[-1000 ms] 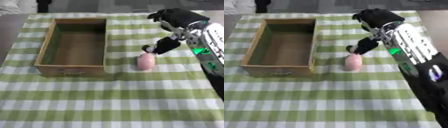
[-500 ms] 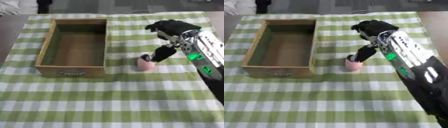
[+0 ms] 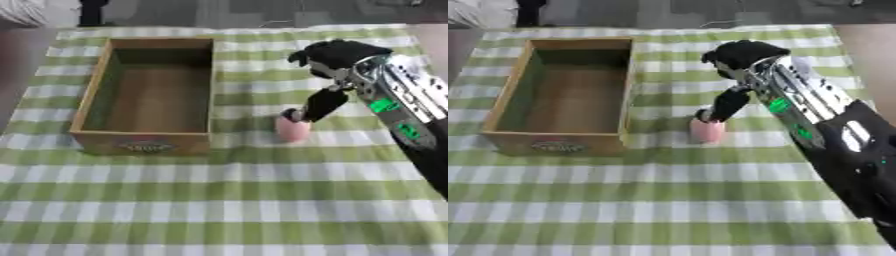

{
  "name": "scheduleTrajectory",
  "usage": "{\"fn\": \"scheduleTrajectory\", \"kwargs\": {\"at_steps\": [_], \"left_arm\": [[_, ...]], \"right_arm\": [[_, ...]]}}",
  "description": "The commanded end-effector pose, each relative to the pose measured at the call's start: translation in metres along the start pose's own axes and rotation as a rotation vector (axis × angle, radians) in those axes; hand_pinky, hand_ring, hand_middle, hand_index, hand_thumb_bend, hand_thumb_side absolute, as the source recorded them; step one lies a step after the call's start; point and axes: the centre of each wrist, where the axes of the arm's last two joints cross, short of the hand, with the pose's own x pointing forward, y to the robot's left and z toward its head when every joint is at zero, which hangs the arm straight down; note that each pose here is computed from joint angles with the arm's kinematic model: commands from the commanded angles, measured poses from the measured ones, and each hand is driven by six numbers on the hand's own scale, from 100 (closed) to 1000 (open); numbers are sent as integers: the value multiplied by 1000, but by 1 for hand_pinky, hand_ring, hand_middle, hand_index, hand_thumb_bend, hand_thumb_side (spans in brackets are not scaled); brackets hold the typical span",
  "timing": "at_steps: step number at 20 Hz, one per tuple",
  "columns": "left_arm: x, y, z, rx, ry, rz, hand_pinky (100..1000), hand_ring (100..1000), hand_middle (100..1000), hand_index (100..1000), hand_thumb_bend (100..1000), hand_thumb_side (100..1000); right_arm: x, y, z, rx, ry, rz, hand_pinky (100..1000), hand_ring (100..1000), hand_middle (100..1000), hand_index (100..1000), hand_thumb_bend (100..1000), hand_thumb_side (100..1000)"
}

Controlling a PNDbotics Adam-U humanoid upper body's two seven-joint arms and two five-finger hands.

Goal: Pick up objects on the table and place them in the box.

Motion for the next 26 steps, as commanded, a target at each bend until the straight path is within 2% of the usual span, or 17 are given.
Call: {"fn": "scheduleTrajectory", "kwargs": {"at_steps": [1, 13, 17, 26], "left_arm": [[8, 0, -7, -34, -27, -21, 485, 436, 506, 805, 100, 934], [9, 2, -7, -36, -25, -31, 485, 437, 506, 806, 100, 933], [10, 3, -8, -37, -25, -37, 485, 437, 507, 805, 100, 934], [10, 3, -8, -39, -26, -41, 484, 438, 507, 805, 100, 929]], "right_arm": [[-6, -10, 3, 9, 6, 5, 876, 936, 849, 1000, 468, 503], [-6, -26, 15, -13, -60, -28, 873, 923, 829, 1000, 491, 501], [-5, -26, 16, 10, -95, -30, 872, 922, 825, 996, 480, 487], [-2, -18, 9, 62, -103, 7, 871, 928, 826, 1000, 442, 439]]}}
